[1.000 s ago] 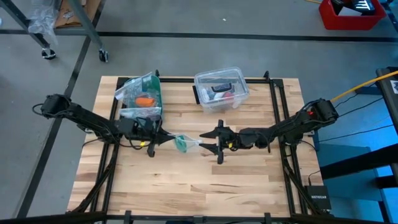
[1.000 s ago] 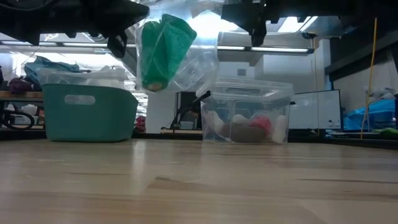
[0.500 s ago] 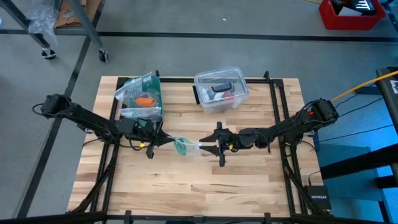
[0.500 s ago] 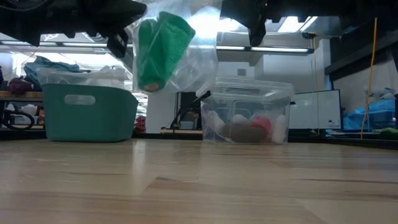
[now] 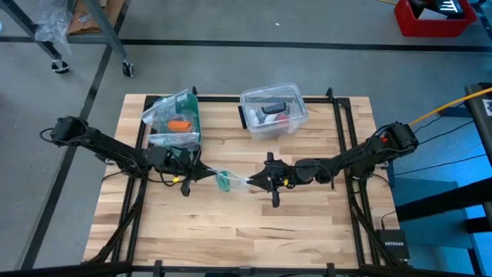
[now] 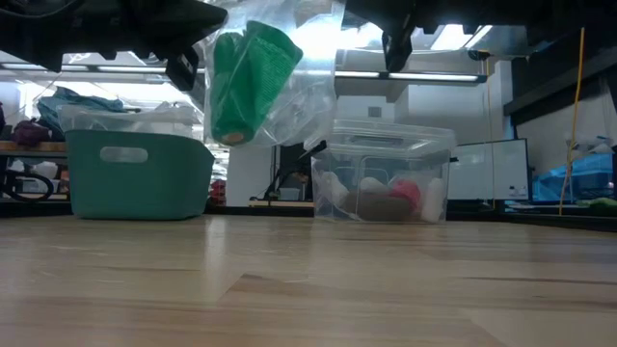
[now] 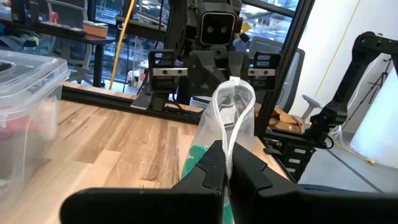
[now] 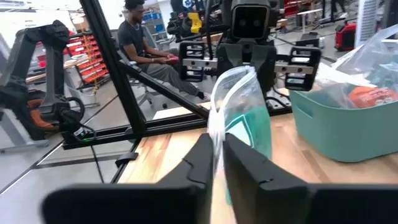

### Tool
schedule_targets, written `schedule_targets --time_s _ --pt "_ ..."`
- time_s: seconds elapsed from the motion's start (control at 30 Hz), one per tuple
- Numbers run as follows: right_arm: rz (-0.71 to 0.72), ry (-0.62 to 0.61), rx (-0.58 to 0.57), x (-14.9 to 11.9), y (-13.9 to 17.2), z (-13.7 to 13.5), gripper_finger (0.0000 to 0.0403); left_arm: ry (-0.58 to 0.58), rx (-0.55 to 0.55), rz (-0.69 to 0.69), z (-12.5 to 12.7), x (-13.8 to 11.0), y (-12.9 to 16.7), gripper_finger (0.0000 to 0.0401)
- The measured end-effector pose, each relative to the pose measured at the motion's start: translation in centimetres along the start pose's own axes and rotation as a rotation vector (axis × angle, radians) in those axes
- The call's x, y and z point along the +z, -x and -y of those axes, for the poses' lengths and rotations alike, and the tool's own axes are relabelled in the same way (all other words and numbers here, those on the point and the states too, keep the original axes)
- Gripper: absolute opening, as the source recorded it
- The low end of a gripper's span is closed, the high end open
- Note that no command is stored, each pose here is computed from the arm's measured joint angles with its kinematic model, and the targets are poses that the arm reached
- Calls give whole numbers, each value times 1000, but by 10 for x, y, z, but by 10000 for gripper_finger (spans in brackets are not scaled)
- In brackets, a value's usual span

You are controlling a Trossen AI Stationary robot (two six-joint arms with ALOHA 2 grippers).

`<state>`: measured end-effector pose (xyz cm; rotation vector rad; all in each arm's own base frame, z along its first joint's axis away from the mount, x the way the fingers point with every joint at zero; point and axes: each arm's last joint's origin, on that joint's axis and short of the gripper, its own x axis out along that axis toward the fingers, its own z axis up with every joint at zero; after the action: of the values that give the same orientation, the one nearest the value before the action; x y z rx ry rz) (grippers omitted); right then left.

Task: Roll bandage
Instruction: Close the transparent zip bag

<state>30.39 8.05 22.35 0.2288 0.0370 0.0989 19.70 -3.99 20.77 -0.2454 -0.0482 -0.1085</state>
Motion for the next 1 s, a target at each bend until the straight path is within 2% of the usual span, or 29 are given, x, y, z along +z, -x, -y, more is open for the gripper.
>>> schedule_targets --time_s 0.13,0.43,0.6,0.77,0.9,1.0 --pt "-13 1 26 -1 0 -1 7 0 0 0 0 0 0 0" --pt "-15 -22 31 -1 0 -1 5 24 -3 12 0 1 0 9" --pt "-50 -17 -5 -5 0 1 6 16 -22 86 2 8 0 50" --pt "-137 6 -92 -14 1 5 5 41 -146 236 12 23 4 108" --pt "-166 16 -126 -18 2 7 3 -23 -153 226 18 29 -2 134" --pt "-190 22 -132 -16 0 6 3 -120 -94 158 20 33 -16 138"
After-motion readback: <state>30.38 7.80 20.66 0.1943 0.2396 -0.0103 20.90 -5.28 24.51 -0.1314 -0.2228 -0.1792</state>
